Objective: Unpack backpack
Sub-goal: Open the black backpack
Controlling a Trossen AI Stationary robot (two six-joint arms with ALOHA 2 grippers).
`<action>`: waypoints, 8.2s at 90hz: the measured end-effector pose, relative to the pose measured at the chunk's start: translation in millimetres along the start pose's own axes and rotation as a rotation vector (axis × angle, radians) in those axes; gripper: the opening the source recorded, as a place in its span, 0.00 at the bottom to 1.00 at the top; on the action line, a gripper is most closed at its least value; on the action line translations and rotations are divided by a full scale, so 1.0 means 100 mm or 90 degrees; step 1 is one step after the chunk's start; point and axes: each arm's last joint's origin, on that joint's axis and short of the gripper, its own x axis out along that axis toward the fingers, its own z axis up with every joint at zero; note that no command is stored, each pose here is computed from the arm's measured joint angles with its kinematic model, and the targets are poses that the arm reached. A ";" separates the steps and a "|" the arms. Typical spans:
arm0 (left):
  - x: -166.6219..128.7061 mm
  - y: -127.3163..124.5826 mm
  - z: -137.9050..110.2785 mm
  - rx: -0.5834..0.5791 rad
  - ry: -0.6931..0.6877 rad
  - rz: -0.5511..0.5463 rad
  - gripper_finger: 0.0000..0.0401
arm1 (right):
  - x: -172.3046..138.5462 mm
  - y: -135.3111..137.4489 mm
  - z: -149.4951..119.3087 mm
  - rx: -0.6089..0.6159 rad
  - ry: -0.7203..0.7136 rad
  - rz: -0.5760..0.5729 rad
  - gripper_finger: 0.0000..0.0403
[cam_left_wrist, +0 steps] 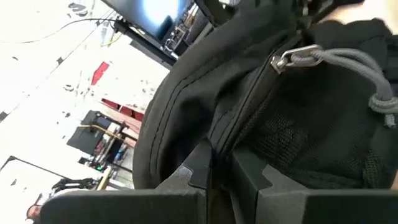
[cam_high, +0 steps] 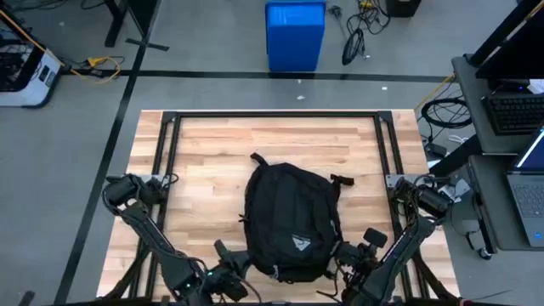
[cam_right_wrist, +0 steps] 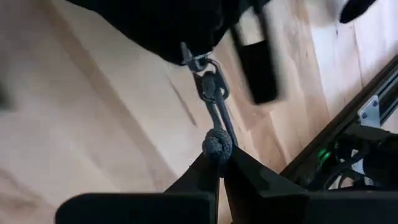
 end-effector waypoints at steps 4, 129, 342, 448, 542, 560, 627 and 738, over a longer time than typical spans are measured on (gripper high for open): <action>-0.02 0.03 0.01 -0.010 -0.003 -0.002 0.04 | 0.02 0.00 0.00 -0.012 0.000 -0.004 0.00; 0.04 0.13 0.02 -0.073 0.003 -0.013 0.04 | -0.78 0.18 -0.17 -0.123 -0.343 0.213 0.12; 0.42 0.15 -0.10 -0.146 0.061 -0.109 0.23 | -0.95 -0.05 1.00 -0.389 -0.547 -0.050 0.01; 0.38 0.10 0.05 -0.295 0.017 -0.271 0.33 | -0.94 -0.16 1.17 -0.288 -0.504 -0.004 0.00; 0.96 -0.37 -0.14 -0.404 0.061 -0.240 0.33 | -0.94 -0.15 1.18 -0.286 -0.494 0.012 0.00; 1.03 -0.35 -0.16 -0.409 0.069 -0.240 0.24 | -0.94 -0.16 1.18 -0.287 -0.493 0.011 0.00; 0.62 -0.17 -0.22 -0.353 0.158 -0.300 0.00 | -0.93 -0.15 1.18 -0.280 -0.474 0.037 0.00; 0.44 0.34 -1.07 -0.224 0.677 -0.037 0.00 | -0.92 -0.16 1.19 -0.279 -0.467 0.035 0.00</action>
